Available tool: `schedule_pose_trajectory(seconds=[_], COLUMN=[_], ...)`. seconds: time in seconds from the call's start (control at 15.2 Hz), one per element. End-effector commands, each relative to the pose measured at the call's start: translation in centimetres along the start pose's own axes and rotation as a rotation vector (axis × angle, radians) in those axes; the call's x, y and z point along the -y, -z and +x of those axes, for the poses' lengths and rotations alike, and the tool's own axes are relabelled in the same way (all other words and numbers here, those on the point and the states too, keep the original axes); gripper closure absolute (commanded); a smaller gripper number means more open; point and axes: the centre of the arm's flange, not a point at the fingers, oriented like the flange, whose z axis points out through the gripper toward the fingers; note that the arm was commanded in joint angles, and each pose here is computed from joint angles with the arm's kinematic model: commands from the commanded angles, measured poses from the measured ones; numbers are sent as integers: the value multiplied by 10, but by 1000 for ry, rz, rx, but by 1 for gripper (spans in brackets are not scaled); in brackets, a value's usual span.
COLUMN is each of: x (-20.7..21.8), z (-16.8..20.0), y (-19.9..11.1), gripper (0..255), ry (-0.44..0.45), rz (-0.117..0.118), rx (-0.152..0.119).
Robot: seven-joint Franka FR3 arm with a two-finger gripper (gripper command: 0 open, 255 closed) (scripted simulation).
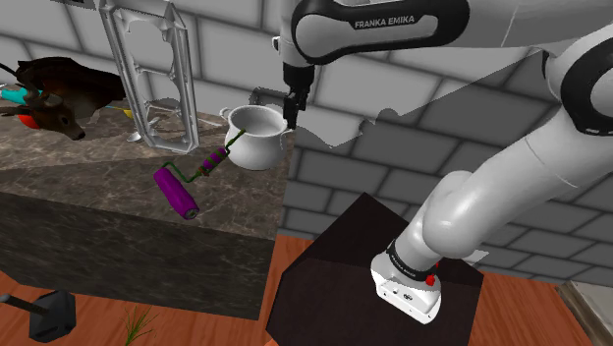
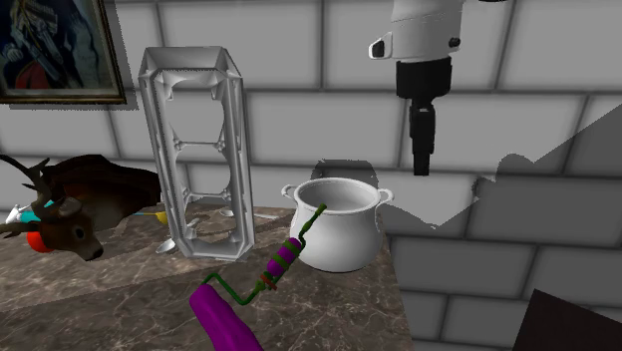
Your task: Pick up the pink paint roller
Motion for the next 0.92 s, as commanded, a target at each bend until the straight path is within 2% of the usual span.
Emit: schedule_pose_trajectory(seconds=[0.0,0.86], x=[3,65], z=[28,182], y=[-10,-82], gripper=[0,0], ry=[78,566], rz=[-21,-158], rx=[11,87])
